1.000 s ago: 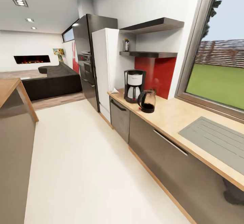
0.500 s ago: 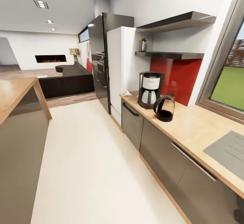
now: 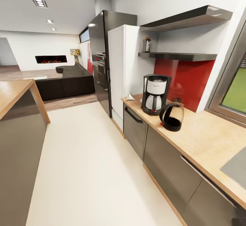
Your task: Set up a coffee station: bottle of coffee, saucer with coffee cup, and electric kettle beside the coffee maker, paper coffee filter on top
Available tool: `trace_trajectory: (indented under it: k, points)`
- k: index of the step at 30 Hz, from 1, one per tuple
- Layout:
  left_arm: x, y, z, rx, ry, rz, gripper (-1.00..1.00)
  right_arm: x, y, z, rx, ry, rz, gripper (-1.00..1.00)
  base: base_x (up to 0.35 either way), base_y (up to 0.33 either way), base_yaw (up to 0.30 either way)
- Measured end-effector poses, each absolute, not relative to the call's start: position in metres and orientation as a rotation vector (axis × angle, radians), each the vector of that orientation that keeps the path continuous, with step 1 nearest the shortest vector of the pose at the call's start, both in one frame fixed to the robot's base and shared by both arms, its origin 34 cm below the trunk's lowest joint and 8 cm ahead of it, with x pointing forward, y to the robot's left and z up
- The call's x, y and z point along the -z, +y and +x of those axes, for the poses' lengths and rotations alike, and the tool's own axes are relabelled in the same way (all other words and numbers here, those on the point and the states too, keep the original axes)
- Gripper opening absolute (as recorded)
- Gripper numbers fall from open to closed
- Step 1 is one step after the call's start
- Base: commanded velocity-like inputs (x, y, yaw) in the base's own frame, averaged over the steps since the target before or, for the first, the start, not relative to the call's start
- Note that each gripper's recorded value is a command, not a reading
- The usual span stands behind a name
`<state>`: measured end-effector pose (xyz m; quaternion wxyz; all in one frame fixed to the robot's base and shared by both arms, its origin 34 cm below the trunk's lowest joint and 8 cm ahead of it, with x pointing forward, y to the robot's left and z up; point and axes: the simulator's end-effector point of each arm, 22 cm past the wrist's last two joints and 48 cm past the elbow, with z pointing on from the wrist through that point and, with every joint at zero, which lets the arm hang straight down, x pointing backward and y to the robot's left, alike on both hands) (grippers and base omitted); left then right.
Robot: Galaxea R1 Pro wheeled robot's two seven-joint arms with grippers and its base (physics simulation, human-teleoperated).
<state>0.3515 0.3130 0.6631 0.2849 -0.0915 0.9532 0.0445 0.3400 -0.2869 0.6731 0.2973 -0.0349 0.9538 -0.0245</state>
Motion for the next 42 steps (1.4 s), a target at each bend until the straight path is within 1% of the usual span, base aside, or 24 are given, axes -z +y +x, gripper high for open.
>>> trace_trajectory:
  k: [42]
  points:
    - [-0.6669,0.3131,0.3566,-0.117,2.533,-0.246,1.00,-0.6766,-0.2877,0.3448,0.068,2.521,-0.089,1.00,0.337,0.123,0.000]
